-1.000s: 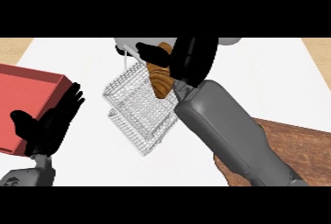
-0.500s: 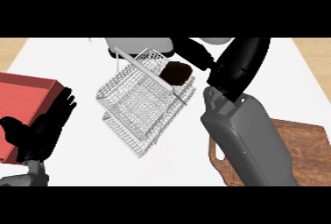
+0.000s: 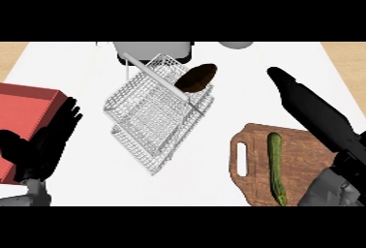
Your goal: Pick the croissant from the cutting board and place it in the tiered basket
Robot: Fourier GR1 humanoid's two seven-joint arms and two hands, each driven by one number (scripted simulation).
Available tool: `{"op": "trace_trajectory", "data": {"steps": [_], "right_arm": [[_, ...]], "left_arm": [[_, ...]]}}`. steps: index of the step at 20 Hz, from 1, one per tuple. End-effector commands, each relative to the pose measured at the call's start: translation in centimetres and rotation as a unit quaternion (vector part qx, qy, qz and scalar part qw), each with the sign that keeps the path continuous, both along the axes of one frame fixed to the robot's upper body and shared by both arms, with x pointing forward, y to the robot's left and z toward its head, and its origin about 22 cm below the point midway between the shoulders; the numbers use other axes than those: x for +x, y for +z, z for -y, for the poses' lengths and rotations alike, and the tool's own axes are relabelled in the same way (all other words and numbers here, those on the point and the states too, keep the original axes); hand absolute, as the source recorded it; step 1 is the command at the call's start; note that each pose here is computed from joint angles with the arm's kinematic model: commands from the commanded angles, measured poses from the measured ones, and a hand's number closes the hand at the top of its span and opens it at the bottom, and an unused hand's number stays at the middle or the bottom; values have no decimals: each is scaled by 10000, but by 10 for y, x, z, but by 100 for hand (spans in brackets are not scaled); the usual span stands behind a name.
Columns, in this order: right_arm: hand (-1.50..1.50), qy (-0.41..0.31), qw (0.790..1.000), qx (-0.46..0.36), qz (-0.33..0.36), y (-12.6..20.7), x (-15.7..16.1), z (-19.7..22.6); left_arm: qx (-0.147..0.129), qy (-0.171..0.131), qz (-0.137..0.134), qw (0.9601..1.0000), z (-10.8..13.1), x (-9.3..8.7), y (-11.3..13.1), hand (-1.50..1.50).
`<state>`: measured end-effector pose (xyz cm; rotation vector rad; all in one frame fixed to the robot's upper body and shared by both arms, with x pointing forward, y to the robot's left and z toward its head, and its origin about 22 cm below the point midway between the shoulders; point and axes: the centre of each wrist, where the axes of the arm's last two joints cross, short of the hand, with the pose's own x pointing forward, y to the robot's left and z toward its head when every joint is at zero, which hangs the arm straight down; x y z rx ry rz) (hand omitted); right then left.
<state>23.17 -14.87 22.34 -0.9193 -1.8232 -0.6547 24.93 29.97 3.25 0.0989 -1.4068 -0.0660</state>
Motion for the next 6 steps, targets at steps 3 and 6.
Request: {"op": "trace_trajectory", "data": {"steps": [3, 6], "right_arm": [[-150, -80, 9993, -125, -341, -1, -78, 51], [-150, -74, 9986, -205, -473, 9, -106, 70]], "left_arm": [[-22, -25, 27, 10000, -19, 4, 11, 0], [-46, -33, -13, 10000, 3, -5, 3, 0]]}}
